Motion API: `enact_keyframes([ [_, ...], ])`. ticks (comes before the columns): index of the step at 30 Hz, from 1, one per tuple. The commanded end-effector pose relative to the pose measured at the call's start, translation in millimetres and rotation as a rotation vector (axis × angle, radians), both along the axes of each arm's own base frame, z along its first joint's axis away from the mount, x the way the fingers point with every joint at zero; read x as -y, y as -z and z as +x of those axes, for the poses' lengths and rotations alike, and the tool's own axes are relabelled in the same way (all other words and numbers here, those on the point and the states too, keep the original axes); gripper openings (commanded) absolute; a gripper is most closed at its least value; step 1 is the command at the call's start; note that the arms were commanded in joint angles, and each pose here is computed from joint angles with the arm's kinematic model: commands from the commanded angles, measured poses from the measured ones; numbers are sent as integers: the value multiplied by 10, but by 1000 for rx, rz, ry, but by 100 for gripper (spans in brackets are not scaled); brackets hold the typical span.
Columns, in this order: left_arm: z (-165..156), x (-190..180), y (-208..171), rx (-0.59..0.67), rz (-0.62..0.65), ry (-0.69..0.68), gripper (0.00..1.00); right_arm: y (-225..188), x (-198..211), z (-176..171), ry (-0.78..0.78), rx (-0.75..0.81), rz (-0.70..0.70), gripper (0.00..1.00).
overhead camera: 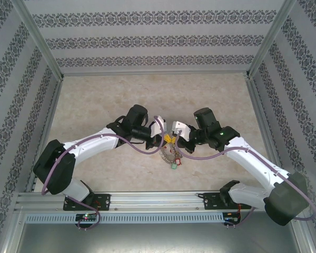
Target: Put the keys on the keyring
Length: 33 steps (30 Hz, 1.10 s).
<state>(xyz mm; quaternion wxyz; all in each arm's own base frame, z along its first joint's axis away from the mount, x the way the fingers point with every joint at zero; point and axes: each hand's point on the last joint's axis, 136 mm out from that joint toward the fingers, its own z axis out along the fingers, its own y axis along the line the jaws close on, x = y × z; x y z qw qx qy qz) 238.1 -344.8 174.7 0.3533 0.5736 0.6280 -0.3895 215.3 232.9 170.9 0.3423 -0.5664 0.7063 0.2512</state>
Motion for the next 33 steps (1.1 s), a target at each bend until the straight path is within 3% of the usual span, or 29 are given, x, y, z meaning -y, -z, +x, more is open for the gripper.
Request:
enact_keyframes([
  [1, -168, -12, 242, -58, 58, 43, 0, -88, -119, 47, -36, 51, 62, 0],
  [9, -163, -41, 384, -43, 52, 14, 0, 37, -87, 91, 11, 33, 45, 1],
  [10, -140, -46, 400, -33, 47, -3, 0, 84, -64, 96, 25, 28, 32, 7],
  [17, -29, -41, 436, 16, 3, -71, 0, 362, 45, 107, 107, -56, -38, 16],
  [21, 4, -31, 393, 45, -34, -93, 0, 267, 131, 247, 231, -100, 48, 16],
  [27, 19, 4, 239, 79, -131, -112, 0, 332, 190, 120, 243, -160, 71, 15],
  [33, 18, 59, 103, 99, -198, -100, 0, 387, 283, 274, 353, -145, 51, 14],
])
